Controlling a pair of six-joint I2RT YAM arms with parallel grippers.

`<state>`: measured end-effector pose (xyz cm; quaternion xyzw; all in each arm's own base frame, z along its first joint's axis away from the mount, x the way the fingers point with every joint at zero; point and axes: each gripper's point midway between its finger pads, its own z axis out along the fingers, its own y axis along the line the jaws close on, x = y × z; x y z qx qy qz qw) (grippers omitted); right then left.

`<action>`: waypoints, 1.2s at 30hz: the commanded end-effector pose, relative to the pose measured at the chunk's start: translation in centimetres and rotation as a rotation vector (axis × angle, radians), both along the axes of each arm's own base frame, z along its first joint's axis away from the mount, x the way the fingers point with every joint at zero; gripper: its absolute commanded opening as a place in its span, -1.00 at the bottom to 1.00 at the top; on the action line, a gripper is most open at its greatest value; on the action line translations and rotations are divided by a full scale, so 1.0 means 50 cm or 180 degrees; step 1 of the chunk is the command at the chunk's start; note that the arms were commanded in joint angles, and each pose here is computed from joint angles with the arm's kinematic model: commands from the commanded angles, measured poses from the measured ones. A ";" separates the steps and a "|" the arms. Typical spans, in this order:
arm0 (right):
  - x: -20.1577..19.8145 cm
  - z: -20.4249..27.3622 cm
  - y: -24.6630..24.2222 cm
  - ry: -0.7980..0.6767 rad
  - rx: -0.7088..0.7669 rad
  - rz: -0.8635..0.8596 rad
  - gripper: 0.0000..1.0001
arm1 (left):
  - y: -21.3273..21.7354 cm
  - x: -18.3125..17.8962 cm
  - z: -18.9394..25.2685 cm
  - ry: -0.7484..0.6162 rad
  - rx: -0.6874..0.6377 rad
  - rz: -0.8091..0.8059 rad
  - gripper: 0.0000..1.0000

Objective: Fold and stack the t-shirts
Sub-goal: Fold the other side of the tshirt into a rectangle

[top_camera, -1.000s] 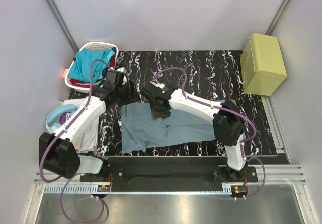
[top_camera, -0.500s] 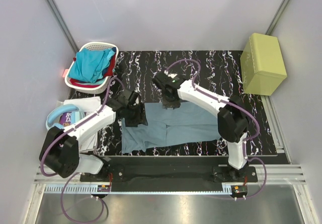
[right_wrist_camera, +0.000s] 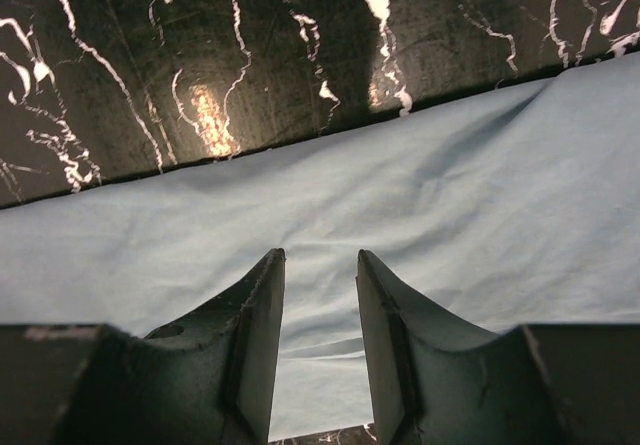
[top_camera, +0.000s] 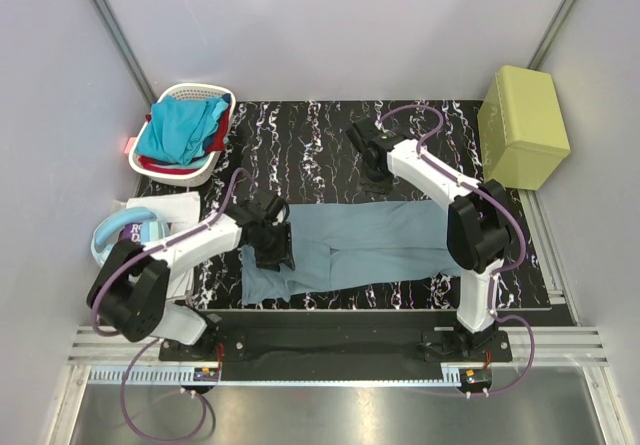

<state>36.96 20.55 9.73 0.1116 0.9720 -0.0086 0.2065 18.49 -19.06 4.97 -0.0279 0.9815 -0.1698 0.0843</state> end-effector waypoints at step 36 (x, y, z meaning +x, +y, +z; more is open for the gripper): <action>-0.073 0.071 -0.012 -0.0239 0.0318 0.0175 -0.12 | 0.063 0.127 0.035 -0.0361 0.0568 0.0288 -0.60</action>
